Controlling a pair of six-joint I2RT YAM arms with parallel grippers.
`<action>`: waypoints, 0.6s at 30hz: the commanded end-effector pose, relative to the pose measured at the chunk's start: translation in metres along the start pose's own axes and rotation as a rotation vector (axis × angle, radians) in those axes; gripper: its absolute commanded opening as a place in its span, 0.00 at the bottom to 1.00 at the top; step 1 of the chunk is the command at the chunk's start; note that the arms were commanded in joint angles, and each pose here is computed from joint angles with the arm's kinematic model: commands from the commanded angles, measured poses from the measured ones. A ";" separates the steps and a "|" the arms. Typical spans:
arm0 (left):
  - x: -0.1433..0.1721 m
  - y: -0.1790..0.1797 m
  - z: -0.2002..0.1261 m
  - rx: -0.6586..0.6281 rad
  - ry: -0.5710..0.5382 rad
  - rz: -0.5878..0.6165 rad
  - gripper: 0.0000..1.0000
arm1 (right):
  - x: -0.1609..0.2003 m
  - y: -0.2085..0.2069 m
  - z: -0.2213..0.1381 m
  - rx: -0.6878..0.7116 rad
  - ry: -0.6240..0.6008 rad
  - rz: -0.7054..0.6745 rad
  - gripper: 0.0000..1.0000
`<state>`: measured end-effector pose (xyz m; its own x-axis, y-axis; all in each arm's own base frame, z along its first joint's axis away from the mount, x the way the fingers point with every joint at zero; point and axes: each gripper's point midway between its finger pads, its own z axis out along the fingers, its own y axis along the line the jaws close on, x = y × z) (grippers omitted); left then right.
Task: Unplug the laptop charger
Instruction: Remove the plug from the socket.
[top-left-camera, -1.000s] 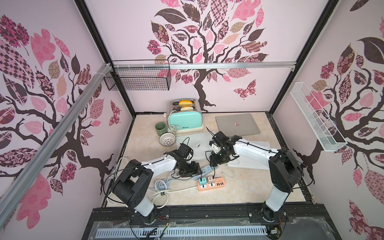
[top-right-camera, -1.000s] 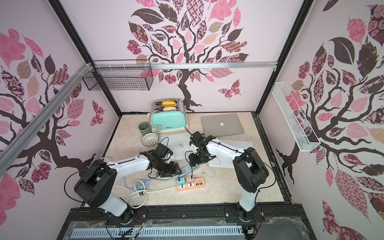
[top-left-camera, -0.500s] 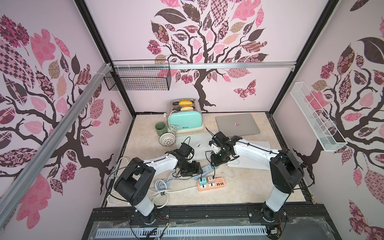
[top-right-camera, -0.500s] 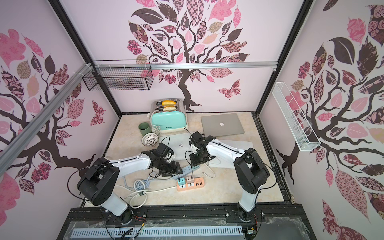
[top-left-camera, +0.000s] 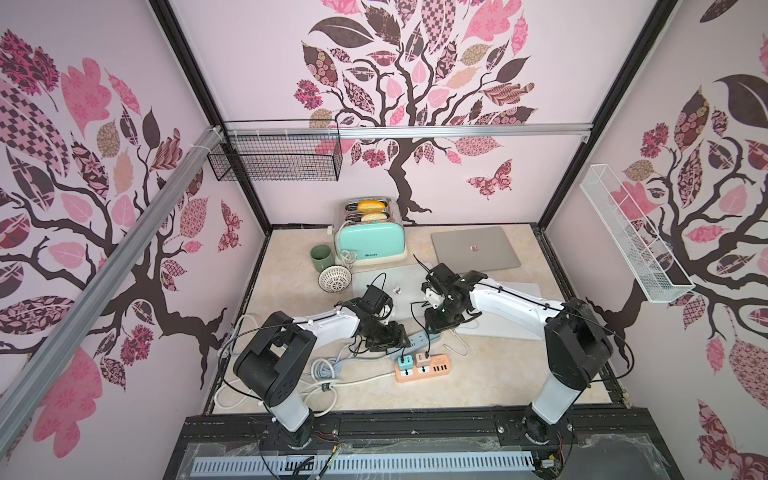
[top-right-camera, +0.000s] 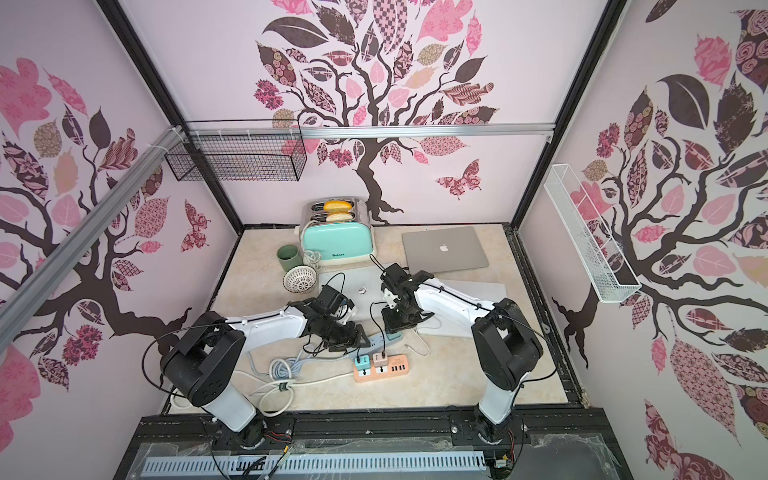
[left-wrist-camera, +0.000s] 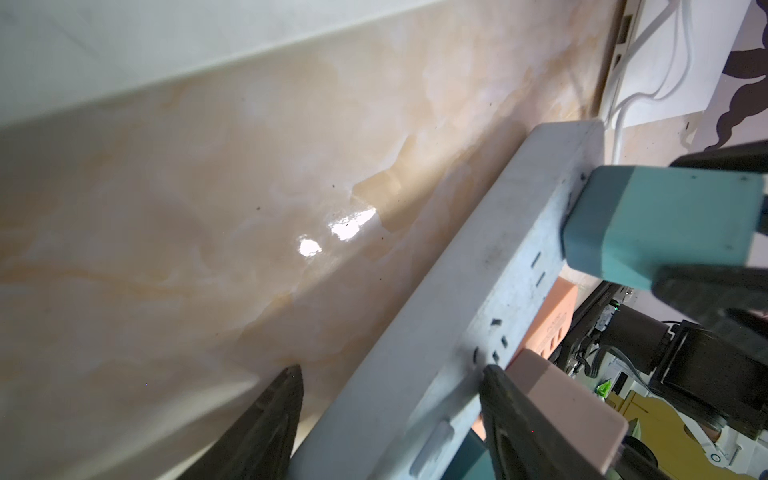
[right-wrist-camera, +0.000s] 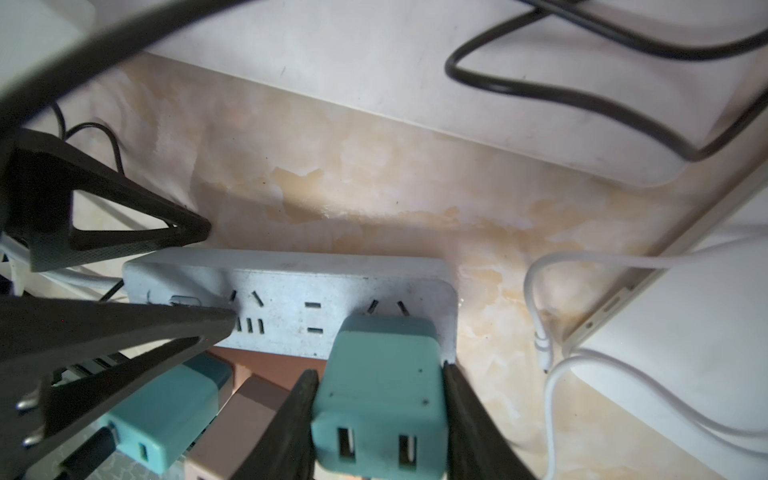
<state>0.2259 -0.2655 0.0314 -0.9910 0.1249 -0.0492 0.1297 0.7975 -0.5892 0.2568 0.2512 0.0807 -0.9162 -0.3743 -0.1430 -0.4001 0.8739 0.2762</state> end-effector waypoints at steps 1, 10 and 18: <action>0.030 0.045 0.024 -0.157 0.087 -0.034 0.71 | -0.018 0.024 -0.022 -0.097 -0.062 0.022 0.18; 0.035 0.050 0.028 -0.209 0.111 -0.016 0.67 | -0.024 0.012 -0.027 -0.027 -0.091 0.015 0.12; 0.024 0.030 0.013 -0.173 0.068 0.007 0.67 | -0.021 0.005 0.002 -0.024 -0.072 0.021 0.03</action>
<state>0.2260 -0.2731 0.0308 -0.9847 0.1556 -0.0788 0.1727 0.8066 -0.5653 0.2599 0.2472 0.0797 -0.9248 -0.3544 -0.1386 -0.3791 0.8900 0.2535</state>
